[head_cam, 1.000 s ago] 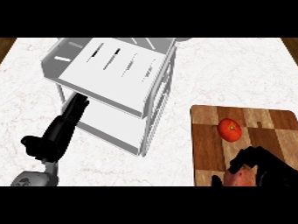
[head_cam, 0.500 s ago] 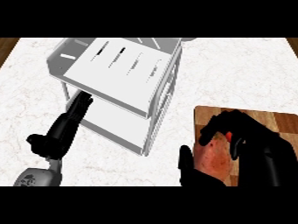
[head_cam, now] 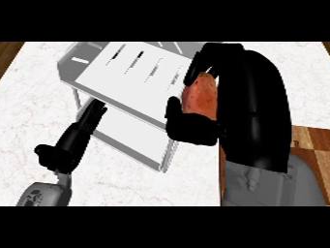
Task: Pick the sweet potato from the cutting board and place it in the tiered basket
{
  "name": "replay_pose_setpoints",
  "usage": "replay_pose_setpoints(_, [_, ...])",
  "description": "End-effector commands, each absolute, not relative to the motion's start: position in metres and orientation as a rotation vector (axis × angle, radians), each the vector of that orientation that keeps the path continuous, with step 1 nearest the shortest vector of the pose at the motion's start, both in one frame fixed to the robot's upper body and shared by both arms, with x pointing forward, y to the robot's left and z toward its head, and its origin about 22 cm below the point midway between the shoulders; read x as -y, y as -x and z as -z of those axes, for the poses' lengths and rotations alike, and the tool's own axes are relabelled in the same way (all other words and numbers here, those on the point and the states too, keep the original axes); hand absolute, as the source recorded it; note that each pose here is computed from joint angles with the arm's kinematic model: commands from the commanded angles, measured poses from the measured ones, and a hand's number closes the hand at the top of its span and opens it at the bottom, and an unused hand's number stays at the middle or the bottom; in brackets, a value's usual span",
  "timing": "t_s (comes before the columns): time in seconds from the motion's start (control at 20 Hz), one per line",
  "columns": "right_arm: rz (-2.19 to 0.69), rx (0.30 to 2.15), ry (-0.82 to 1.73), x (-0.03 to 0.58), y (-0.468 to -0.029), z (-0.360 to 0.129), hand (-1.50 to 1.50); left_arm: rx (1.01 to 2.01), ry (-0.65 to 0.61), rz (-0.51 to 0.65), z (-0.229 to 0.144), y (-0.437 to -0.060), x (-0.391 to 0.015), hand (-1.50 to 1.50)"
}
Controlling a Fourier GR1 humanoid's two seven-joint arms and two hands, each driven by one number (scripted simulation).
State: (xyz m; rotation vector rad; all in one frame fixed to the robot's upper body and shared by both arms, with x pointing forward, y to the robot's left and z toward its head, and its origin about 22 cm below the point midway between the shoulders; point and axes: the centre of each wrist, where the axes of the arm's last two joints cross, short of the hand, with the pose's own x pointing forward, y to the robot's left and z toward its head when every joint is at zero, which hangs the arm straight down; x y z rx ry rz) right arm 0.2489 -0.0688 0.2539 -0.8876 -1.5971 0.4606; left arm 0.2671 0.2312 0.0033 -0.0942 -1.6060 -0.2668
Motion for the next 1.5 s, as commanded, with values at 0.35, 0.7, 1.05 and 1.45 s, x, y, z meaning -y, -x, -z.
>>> replay_pose_setpoints(0.35, [-0.480, 1.383, 0.831, 0.010, -0.332, -0.271, 1.50, 1.532, 0.130, 0.267, 0.005, -0.277, -0.214, 0.00])
replay_pose_setpoints(0.7, [-0.466, 1.385, 0.775, -0.011, -0.369, -0.261, 1.50, 1.541, 0.117, 0.285, 0.004, -0.279, -0.213, 0.00])
replay_pose_setpoints(1.05, [-0.373, 1.364, 0.604, -0.017, -0.382, -0.249, 1.50, 1.527, 0.139, 0.287, 0.012, -0.274, -0.222, 0.00])
replay_pose_setpoints(1.45, [-0.140, 1.163, 0.329, -0.008, -0.389, -0.244, -1.50, 1.536, 0.118, 0.302, 0.014, -0.272, -0.218, 0.00])
